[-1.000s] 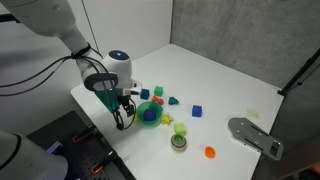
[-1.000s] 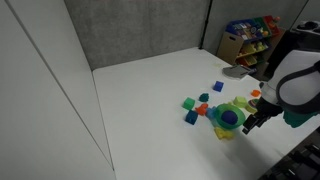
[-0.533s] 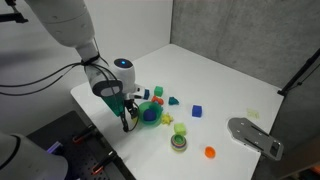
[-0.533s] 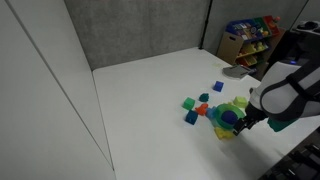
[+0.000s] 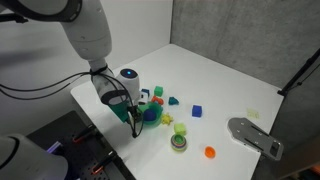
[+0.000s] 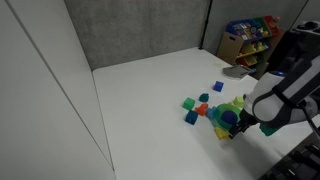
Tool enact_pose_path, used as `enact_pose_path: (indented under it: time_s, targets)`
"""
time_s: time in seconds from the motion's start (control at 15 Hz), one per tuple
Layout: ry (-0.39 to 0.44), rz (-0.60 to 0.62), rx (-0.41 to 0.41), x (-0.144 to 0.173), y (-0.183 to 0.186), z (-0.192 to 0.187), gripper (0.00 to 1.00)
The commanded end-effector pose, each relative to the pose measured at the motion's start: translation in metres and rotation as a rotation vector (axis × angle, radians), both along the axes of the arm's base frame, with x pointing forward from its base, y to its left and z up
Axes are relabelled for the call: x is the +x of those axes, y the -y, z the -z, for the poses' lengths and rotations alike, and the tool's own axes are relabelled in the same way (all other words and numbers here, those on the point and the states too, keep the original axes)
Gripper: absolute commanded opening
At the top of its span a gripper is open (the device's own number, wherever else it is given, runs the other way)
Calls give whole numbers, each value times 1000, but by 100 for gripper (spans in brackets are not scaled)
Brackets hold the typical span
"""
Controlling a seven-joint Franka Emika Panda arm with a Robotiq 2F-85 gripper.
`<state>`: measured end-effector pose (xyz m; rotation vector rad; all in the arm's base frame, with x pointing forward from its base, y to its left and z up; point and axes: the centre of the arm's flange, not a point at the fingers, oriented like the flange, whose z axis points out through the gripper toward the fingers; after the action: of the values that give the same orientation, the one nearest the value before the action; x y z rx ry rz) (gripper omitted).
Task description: Pick up the yellow toy and put it in the green bowl
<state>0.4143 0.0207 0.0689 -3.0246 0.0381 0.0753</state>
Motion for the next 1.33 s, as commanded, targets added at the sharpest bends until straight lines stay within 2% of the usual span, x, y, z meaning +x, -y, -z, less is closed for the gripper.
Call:
enact_pose_path:
  time_s: [0.0, 0.53, 0.6, 1.0, 1.13, 1.27]
  targets:
    - [28, -13, 11, 8, 4, 20, 100]
    - [109, -111, -5, 16, -1, 41, 100]
    - [122, -118, -4, 17, -2, 40, 81]
    - [125, -132, 11, 10, -9, 25, 34]
    - [113, -136, 36, 6, -18, 14, 22]
    - [120, -144, 56, 5, -28, 3, 19]
